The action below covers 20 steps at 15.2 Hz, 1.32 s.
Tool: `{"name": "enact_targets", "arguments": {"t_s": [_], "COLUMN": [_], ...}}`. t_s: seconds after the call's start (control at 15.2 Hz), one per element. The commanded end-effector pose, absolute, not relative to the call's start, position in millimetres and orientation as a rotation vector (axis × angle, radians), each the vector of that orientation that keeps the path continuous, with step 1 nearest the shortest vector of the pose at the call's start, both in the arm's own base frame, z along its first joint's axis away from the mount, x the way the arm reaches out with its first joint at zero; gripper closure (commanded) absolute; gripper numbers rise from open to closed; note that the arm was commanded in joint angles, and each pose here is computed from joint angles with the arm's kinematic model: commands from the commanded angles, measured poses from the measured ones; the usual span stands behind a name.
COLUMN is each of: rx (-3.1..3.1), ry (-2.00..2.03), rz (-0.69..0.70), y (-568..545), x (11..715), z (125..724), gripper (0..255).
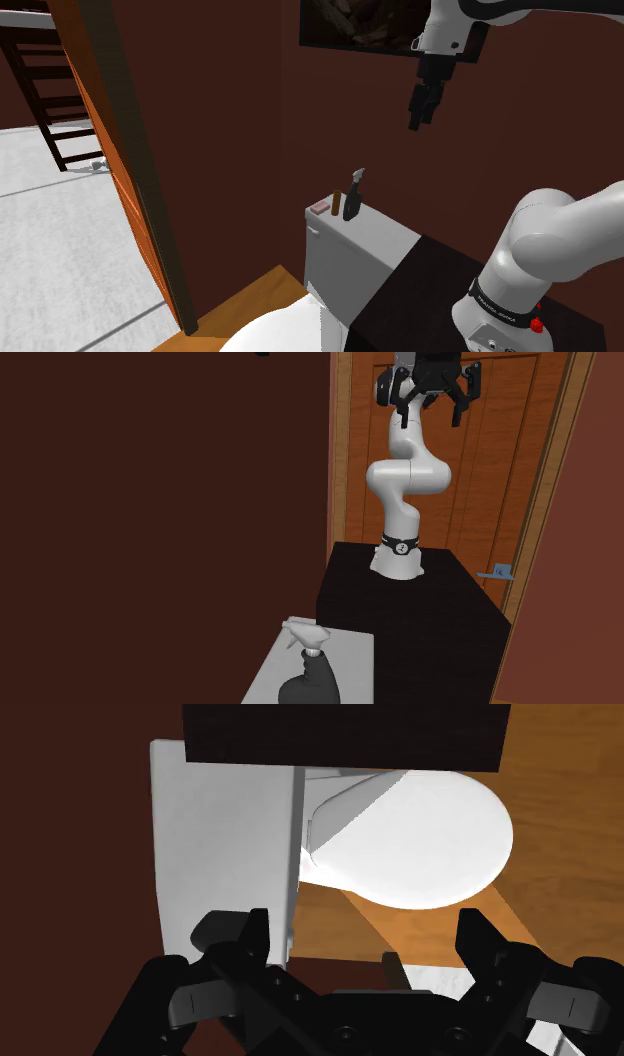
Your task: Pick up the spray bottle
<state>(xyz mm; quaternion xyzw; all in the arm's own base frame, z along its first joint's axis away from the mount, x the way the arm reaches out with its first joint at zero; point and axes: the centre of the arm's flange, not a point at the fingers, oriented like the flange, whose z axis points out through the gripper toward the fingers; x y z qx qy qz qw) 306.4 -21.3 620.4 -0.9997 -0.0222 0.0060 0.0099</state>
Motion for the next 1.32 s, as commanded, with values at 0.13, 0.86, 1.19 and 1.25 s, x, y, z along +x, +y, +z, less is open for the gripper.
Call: {"name": "enact_targets", "arguments": {"t_s": [0.13, 0.86, 1.19, 1.25], "rx": [-3.122, -3.043, -2.958, -2.938], "ry": [-0.193, -0.869, -1.171, -1.230], "rz": [0.018, 0.015, 0.013, 0.012], "y": [-37.6, -114.2, -139.4, -143.6], "x": [314.3, 379.1, 418.5, 427.0], "z": [602.1, 503.5, 459.7, 450.9], "gripper": [0, 0, 0, 0]}}
